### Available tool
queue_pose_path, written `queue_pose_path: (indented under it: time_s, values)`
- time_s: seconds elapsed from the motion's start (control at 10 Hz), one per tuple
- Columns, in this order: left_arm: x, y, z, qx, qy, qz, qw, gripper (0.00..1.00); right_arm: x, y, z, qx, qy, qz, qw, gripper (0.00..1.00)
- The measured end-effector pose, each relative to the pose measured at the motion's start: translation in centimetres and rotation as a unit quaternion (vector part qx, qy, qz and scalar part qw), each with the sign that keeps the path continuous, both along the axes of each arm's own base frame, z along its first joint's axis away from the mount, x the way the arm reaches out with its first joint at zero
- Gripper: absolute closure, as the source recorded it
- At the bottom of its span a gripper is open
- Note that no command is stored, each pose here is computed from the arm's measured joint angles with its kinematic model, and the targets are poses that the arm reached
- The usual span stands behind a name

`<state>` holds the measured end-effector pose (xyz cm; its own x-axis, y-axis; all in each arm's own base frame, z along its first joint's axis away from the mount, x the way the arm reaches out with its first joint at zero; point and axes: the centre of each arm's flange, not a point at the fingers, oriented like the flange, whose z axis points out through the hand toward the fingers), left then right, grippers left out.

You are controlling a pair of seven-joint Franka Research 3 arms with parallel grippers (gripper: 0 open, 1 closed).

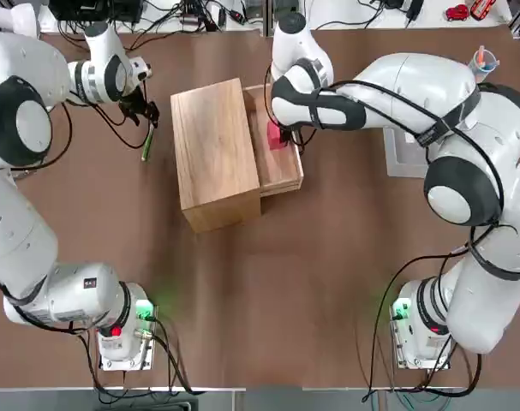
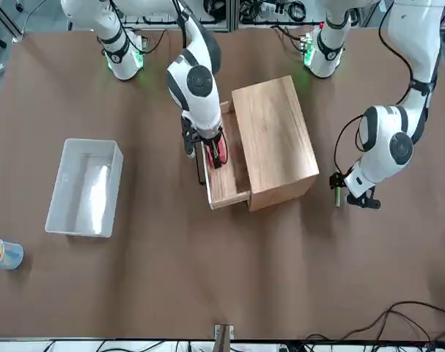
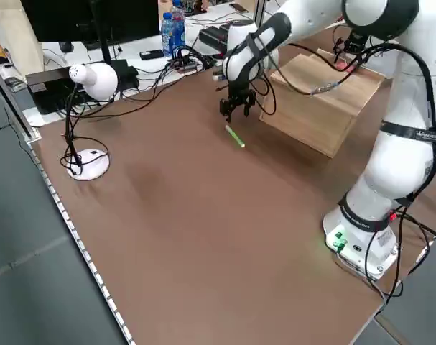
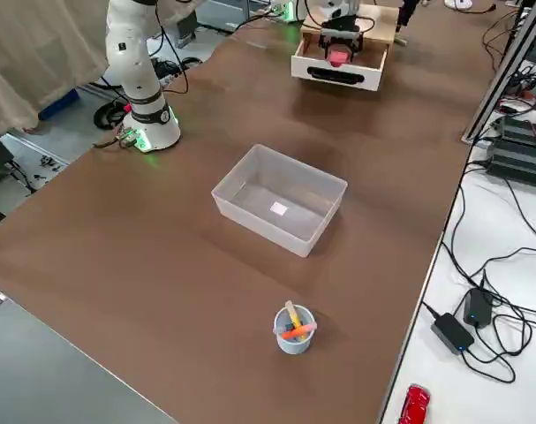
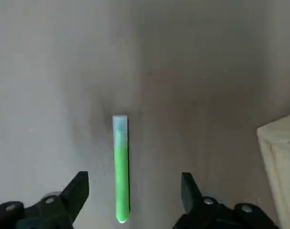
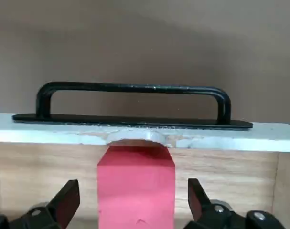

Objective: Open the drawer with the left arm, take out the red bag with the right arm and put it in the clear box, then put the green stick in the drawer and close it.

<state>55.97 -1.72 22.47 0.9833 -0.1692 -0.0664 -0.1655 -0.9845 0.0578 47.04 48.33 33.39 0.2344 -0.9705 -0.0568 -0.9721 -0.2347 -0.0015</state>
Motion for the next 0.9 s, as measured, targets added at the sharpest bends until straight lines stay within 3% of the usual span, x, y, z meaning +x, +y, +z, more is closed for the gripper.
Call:
queue_pose_path:
  time_s: [0.5,0.6,0.7,0.8,0.9]
  values:
    - [-0.8,1.5,-4.8,-0.006,0.026,0.005,1.0,0.26,-0.6,0.4,-1.8,-0.007,0.006,0.005,1.0,0.03]
    - [-0.8,1.4,-5.0,-0.006,0.026,0.005,1.0,0.3,-0.7,0.5,-1.8,-0.005,0.006,0.006,1.0,0.12]
    - [-0.7,1.5,-4.9,-0.006,0.025,0.005,1.0,0.47,-0.6,0.5,-1.8,-0.003,0.005,0.011,1.0,0.31]
    - [-0.6,1.6,-4.7,-0.005,0.023,0.007,1.0,0.63,-0.5,0.5,-1.7,0.004,0.01,0.016,1.0,0.42]
    - [-0.5,1.6,-4.7,-0.005,0.022,0.01,1.0,0.78,-0.3,0.4,-1.6,0.017,0.019,0.024,0.999,0.42]
